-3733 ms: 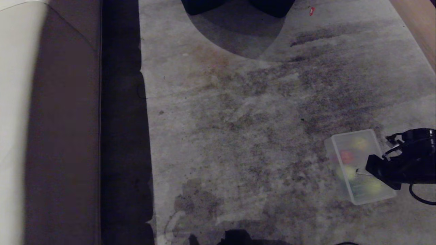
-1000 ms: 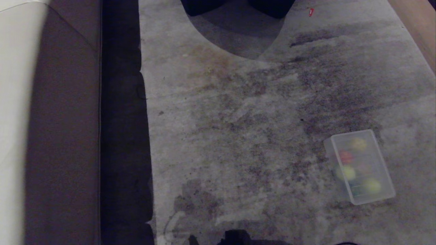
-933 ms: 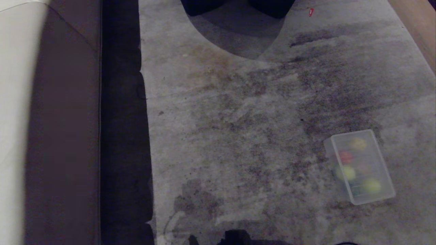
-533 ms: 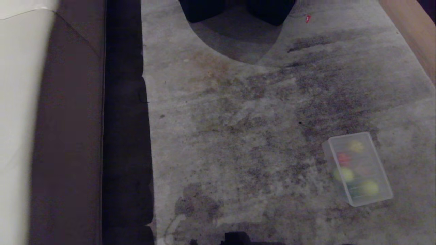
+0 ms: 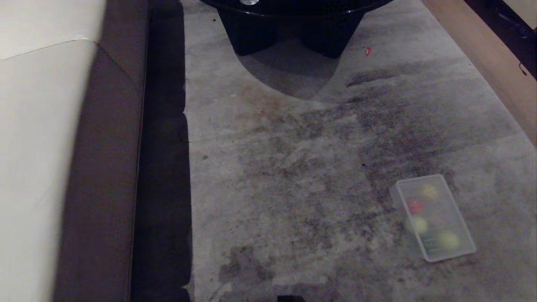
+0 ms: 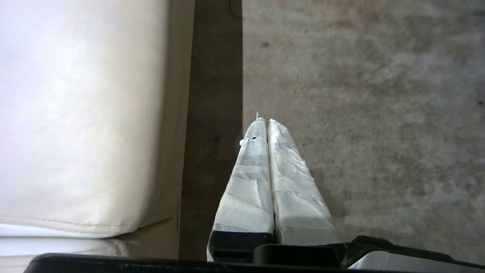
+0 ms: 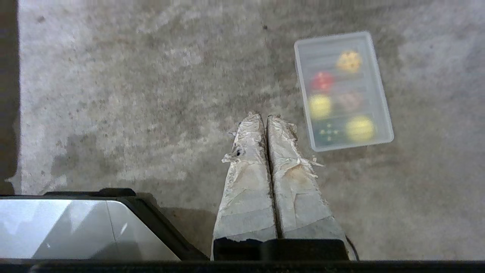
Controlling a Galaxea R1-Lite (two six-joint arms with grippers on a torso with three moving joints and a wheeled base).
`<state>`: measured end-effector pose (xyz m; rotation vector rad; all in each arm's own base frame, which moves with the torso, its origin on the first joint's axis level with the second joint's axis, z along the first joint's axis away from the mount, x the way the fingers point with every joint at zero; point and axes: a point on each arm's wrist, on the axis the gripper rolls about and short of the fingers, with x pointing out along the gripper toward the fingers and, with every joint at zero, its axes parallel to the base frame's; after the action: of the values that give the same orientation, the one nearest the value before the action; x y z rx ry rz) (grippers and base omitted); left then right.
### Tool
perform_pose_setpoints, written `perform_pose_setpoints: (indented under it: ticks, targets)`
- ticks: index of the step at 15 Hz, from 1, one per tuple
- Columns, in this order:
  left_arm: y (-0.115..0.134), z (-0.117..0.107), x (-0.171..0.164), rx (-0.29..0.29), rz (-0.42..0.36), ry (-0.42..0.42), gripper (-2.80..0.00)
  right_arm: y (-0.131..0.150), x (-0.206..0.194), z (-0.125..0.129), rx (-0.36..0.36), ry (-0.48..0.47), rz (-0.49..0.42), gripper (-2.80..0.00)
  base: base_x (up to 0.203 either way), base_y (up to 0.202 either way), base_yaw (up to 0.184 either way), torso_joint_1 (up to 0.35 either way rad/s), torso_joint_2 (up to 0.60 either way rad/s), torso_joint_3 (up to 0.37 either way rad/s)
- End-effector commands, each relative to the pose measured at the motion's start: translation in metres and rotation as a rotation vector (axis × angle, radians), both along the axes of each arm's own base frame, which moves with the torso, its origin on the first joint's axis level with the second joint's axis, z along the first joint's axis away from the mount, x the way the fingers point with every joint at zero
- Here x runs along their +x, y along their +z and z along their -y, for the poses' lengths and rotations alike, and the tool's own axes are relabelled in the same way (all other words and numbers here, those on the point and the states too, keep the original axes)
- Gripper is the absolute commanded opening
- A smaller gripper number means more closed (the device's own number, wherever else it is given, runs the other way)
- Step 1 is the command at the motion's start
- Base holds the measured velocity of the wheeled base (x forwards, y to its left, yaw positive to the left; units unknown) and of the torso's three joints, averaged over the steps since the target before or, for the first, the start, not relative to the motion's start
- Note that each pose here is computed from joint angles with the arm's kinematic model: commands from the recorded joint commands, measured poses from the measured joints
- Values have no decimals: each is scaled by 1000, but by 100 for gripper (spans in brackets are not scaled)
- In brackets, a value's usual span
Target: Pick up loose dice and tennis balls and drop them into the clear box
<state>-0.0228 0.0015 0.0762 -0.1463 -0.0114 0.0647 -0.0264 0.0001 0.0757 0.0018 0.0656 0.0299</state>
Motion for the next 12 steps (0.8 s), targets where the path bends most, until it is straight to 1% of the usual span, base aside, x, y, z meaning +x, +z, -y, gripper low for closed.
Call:
perform_pose_setpoints:
  ticks: [1,12]
  targets:
    - [0,0,0,-1,0,1,-280,0,0,0,0,1,-3,-280,0,0,0,2,2,201]
    - [0,0,0,-1,1,1,-280,0,0,0,0,1,-3,-280,0,0,0,2,3,202]
